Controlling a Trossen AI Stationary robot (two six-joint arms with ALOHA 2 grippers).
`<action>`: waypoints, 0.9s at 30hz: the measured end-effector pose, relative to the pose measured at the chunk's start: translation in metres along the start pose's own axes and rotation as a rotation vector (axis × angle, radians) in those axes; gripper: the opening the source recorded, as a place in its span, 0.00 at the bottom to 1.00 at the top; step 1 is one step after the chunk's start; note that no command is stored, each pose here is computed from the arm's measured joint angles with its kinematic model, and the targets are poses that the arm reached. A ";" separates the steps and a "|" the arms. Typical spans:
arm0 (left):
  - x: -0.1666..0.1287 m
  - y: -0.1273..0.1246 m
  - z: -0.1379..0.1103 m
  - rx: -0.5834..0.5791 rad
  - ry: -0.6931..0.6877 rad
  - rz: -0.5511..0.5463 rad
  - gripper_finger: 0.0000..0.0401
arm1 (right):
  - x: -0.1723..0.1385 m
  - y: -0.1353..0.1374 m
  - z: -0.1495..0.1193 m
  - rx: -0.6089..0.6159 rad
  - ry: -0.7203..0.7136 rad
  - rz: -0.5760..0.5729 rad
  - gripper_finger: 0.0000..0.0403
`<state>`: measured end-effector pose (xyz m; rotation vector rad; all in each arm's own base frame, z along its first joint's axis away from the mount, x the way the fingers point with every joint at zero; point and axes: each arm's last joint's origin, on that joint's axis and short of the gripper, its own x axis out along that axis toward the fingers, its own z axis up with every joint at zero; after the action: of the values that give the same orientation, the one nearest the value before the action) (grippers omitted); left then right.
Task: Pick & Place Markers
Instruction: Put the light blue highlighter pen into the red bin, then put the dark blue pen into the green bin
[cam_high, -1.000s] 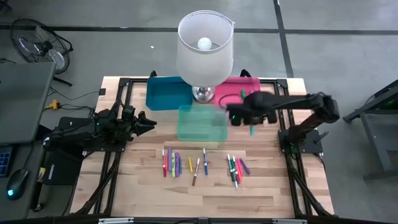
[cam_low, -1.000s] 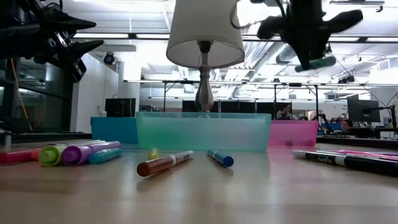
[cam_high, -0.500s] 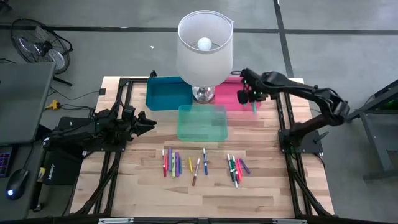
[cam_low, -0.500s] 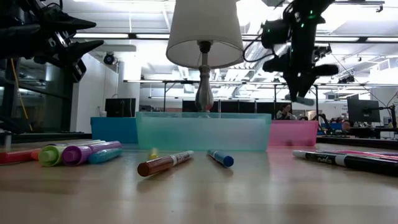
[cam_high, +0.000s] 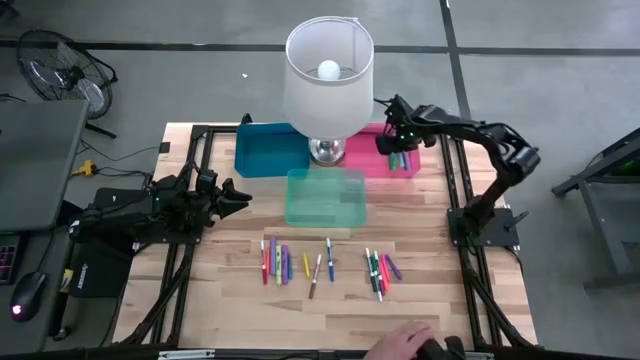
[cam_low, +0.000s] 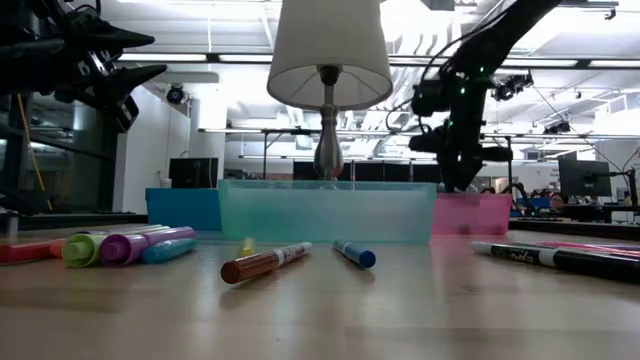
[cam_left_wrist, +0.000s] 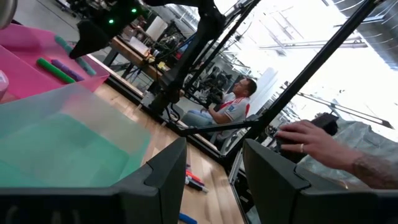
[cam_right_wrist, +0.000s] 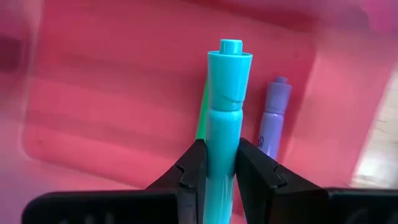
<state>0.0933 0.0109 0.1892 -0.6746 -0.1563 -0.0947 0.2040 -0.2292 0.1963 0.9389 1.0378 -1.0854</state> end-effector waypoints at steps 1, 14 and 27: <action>0.000 0.000 0.000 0.000 0.000 0.000 0.39 | 0.004 0.000 0.001 -0.006 0.007 0.001 0.14; 0.000 0.000 0.000 0.000 -0.001 0.000 0.39 | 0.014 -0.012 0.008 -0.005 0.045 0.006 0.20; 0.000 0.000 0.000 0.001 -0.001 -0.001 0.39 | 0.005 -0.018 0.008 0.015 0.049 0.021 0.45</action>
<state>0.0933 0.0110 0.1894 -0.6742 -0.1580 -0.0949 0.1888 -0.2414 0.1917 0.9908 1.0586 -1.0589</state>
